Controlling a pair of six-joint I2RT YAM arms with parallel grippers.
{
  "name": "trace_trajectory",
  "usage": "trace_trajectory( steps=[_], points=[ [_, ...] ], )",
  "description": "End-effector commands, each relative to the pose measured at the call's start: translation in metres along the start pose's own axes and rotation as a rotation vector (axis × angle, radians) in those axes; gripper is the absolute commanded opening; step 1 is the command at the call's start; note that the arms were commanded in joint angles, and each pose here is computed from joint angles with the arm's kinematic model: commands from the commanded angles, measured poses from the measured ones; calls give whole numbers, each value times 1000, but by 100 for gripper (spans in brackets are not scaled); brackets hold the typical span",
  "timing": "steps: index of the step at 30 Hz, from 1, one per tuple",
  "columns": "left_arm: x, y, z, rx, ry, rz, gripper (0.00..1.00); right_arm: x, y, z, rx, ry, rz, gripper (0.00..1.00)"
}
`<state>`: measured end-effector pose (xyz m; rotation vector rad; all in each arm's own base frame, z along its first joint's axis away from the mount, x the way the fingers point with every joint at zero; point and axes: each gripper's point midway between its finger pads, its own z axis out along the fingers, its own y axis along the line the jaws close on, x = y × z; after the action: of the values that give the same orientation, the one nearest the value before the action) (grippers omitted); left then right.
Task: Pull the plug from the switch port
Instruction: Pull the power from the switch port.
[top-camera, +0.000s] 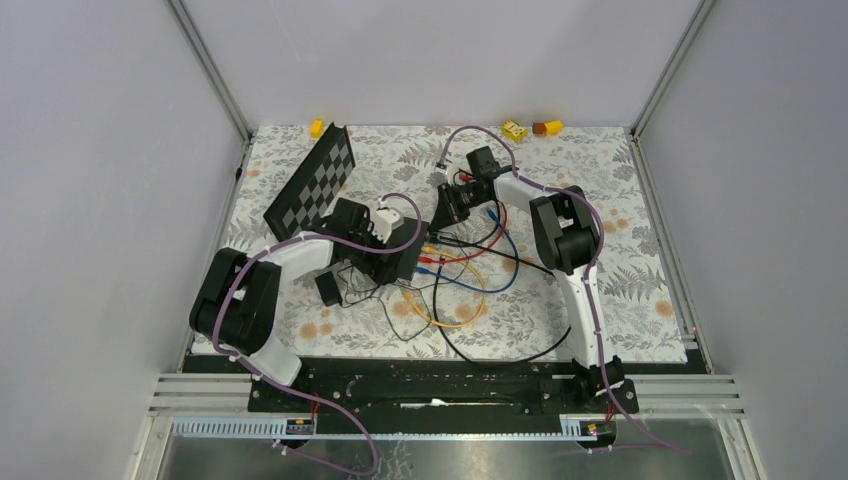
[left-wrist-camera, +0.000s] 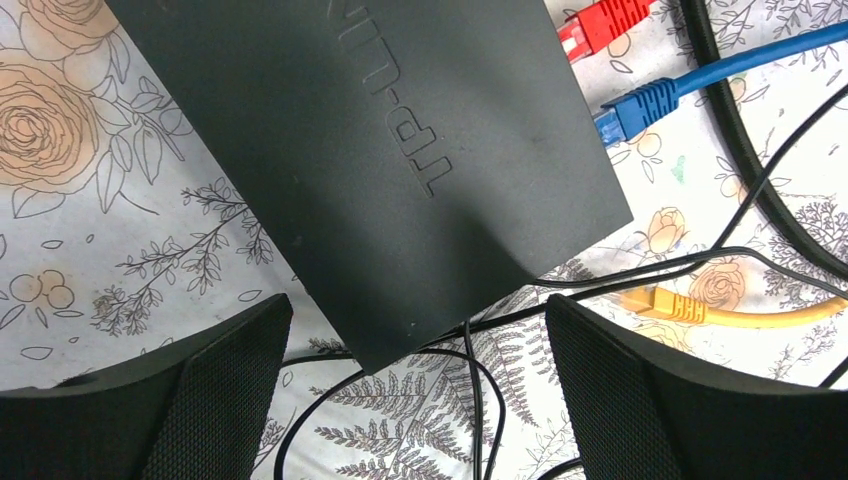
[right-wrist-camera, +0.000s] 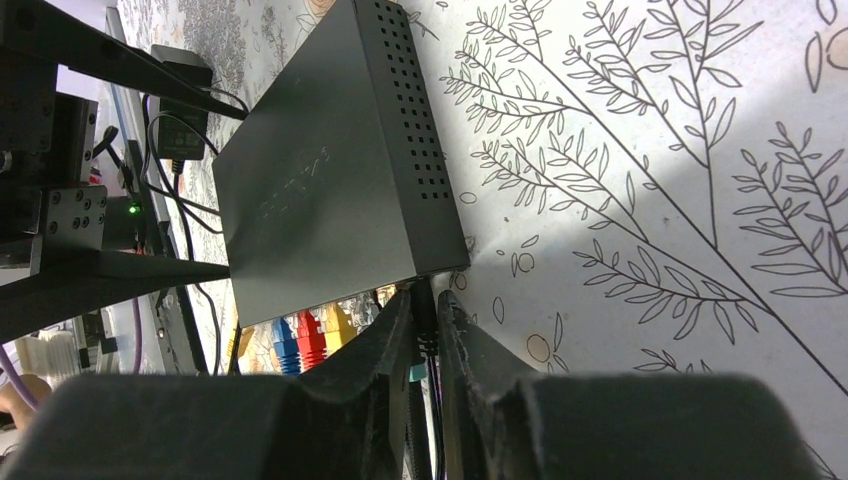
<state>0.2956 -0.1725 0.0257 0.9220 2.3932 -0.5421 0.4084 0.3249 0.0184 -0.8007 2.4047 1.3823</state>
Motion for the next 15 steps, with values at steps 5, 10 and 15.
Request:
trace_trajectory(
  steps=[5,10,15],
  points=[
    [-24,16,-3,-84,-68,25,99,8,-5,-5,-67,12,-24,16],
    [-27,18,-2,-95,-69,27,99,11,-2,-7,-94,20,-49,12],
    [-33,18,0,-94,-79,15,99,12,-8,-8,-49,27,-80,7]
  ],
)
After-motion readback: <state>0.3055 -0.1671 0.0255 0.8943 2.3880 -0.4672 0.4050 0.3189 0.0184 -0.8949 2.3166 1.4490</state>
